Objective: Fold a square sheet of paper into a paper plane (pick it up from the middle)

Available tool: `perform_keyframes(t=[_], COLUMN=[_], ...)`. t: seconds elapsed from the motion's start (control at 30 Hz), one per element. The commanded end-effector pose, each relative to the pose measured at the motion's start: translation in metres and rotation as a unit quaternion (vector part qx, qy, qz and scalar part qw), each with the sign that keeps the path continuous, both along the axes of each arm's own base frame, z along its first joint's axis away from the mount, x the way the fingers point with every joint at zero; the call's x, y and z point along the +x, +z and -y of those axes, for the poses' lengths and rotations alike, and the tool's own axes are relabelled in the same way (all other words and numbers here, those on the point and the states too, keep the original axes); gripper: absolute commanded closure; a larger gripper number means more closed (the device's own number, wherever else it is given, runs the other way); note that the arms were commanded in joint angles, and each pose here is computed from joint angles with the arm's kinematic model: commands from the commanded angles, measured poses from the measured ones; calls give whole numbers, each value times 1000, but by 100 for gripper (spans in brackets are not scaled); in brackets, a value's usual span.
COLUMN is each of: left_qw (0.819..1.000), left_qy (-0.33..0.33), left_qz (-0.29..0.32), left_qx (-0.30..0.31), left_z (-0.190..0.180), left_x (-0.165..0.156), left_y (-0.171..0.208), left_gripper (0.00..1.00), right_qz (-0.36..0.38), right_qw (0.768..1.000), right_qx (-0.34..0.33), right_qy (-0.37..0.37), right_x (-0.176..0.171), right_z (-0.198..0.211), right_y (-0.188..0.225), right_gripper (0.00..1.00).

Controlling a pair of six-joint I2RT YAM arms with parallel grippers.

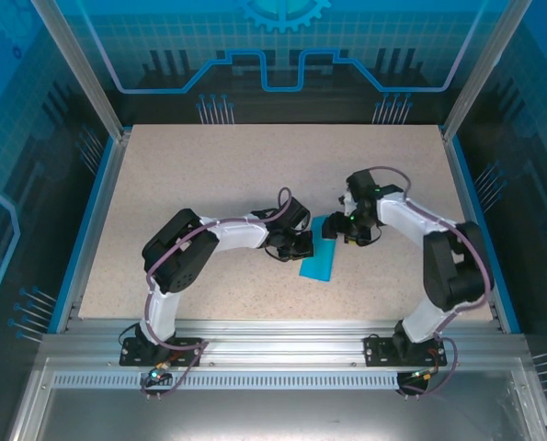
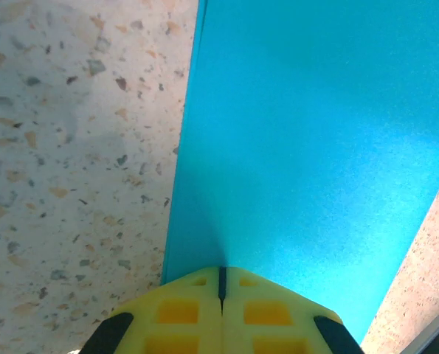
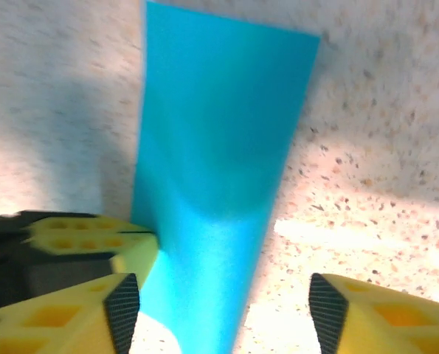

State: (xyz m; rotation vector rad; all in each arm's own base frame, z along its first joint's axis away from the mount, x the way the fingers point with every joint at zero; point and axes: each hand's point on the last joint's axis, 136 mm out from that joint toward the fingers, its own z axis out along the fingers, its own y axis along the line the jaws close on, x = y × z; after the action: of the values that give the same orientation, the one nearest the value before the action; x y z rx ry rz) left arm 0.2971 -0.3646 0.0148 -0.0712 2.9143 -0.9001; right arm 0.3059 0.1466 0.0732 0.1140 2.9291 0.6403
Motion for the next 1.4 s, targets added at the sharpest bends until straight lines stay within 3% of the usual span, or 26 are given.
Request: perform_keyframes(t=[0.0,0.17,0.27,1.1,1.37], left_qw=[998,998,998,998,997], left_qy=[-6,-9,-10,-16,-19], left_qz=[-31,-31,-32,-38,-40], left_qx=[56,56,56,57,57], left_z=[-15,-15,-14,-13,-14], left_x=[-18,-18,-19,-21,-23], left_y=[-26,-26,-27,-30,-30], left_gripper=[100,100,100,100,100], right_qz=[16,4,-9,-88,-41], right_qw=[996,990,988,993,991], right_qx=[89,141,154,73,124], right_qy=[6,8,10,-28,-13], right_x=[1,-2,-5,-34,-29], right_z=[-21,-35,-39,2,-10], right_y=[17,10,-1,-83,-38], right_gripper=[52,73,76,73,71])
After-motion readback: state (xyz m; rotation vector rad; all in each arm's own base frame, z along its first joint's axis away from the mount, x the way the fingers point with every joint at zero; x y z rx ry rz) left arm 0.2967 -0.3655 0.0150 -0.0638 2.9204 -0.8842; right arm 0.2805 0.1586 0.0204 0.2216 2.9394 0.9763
